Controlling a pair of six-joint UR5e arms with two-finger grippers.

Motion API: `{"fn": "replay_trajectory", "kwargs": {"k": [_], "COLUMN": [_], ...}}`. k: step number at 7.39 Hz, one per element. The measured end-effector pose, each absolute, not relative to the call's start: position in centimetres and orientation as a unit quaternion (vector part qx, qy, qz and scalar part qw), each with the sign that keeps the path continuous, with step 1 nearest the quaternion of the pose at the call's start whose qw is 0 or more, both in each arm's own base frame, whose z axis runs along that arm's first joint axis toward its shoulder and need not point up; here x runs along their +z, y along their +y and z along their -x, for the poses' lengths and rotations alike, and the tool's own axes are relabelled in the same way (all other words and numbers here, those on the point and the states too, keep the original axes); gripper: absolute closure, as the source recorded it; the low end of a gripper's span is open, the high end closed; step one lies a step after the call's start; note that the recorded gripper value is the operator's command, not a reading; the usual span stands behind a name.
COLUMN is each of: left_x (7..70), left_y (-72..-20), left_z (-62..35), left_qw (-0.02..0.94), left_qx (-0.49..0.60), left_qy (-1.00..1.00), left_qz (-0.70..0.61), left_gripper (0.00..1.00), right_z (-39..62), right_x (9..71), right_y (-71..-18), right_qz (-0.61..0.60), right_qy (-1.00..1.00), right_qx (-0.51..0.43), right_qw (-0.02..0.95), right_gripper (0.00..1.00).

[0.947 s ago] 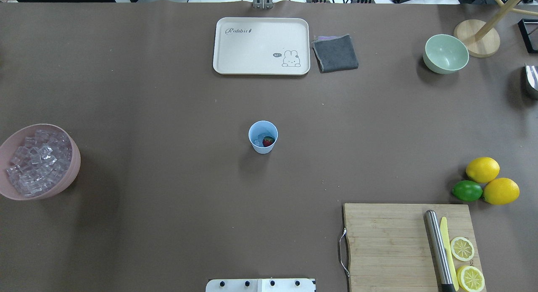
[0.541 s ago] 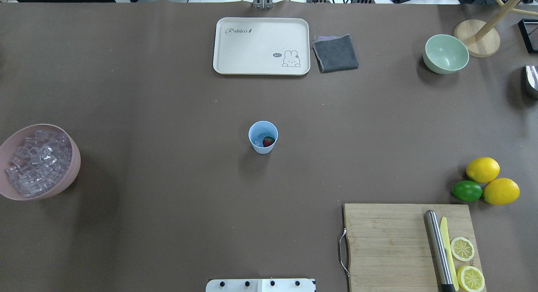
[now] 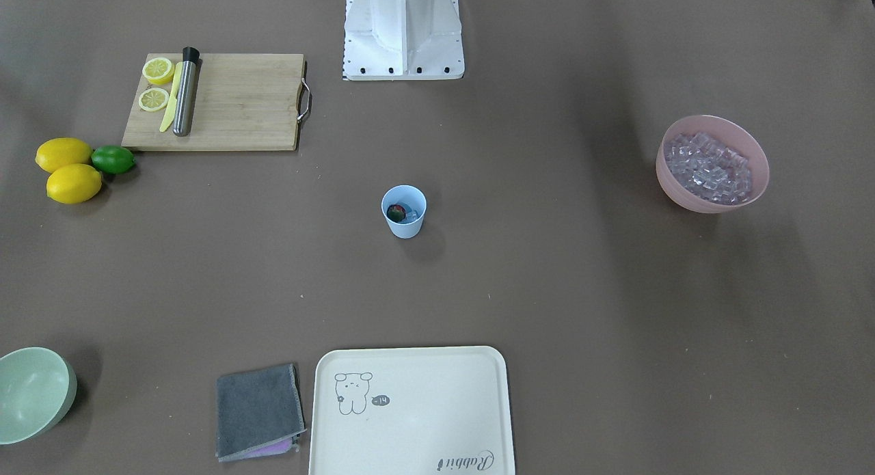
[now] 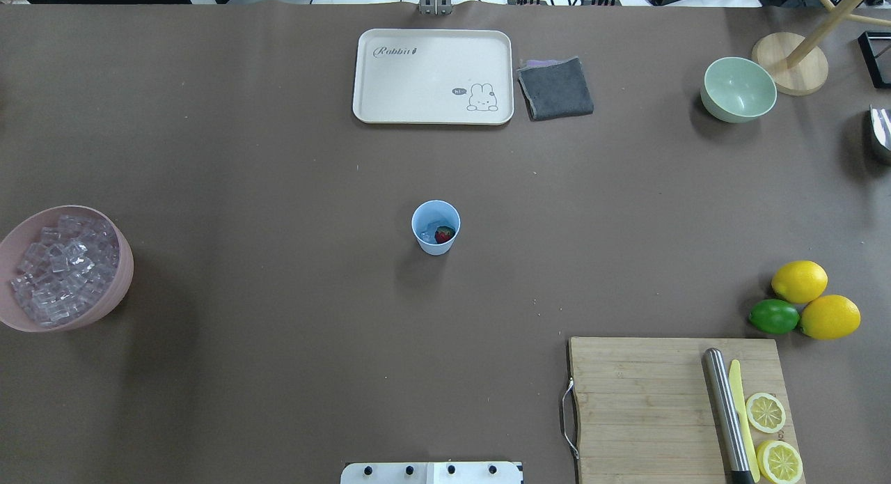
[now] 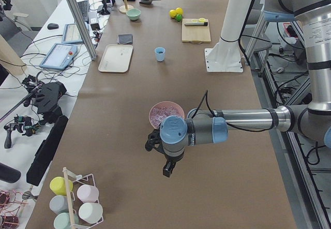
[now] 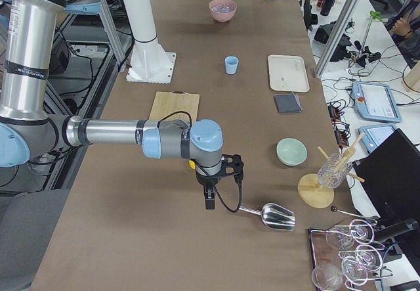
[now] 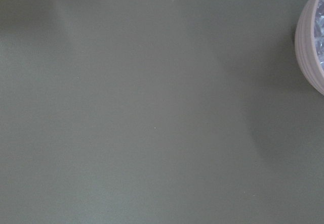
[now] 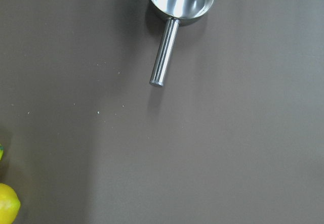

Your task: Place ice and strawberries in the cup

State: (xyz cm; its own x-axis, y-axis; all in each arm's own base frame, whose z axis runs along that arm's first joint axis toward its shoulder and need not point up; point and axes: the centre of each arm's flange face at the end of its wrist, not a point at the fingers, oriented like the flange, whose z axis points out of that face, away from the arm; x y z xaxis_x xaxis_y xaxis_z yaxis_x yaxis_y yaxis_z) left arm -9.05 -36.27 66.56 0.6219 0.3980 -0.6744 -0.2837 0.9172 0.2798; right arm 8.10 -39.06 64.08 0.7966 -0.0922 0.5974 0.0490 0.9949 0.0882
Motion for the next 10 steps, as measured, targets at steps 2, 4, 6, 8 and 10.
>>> {"fn": "replay_trajectory", "kwargs": {"k": [2,4,6,8,10], "left_x": [66.5,66.5,66.5,66.5,66.5], "left_y": [-36.3,-36.3,-36.3,-36.3,-36.3], "left_z": [9.0,9.0,9.0,9.1,9.1], "left_qw": [0.897,0.897,0.897,0.897,0.898], "left_qx": [0.19,0.191,0.191,0.191,0.19], "left_qy": [0.391,0.391,0.391,0.391,0.391], "left_qz": [-0.074,-0.074,-0.074,-0.075,-0.075], "left_gripper": [0.0,0.0,0.0,0.0,0.0], "right_z": [-8.2,-8.2,-8.2,-8.2,-8.3], "right_x": [65.0,65.7,65.6,65.3,64.0], "right_y": [-38.7,-38.7,-38.7,-38.7,-39.0], "right_qz": [-0.026,-0.021,-0.022,-0.024,-0.036], "right_qy": [-0.315,-0.317,-0.318,-0.317,-0.316], "right_qx": [-0.036,-0.035,-0.036,-0.036,-0.039], "right_qw": [0.948,0.948,0.947,0.947,0.947], "right_gripper": [0.0,0.0,0.0,0.0,0.0]}}
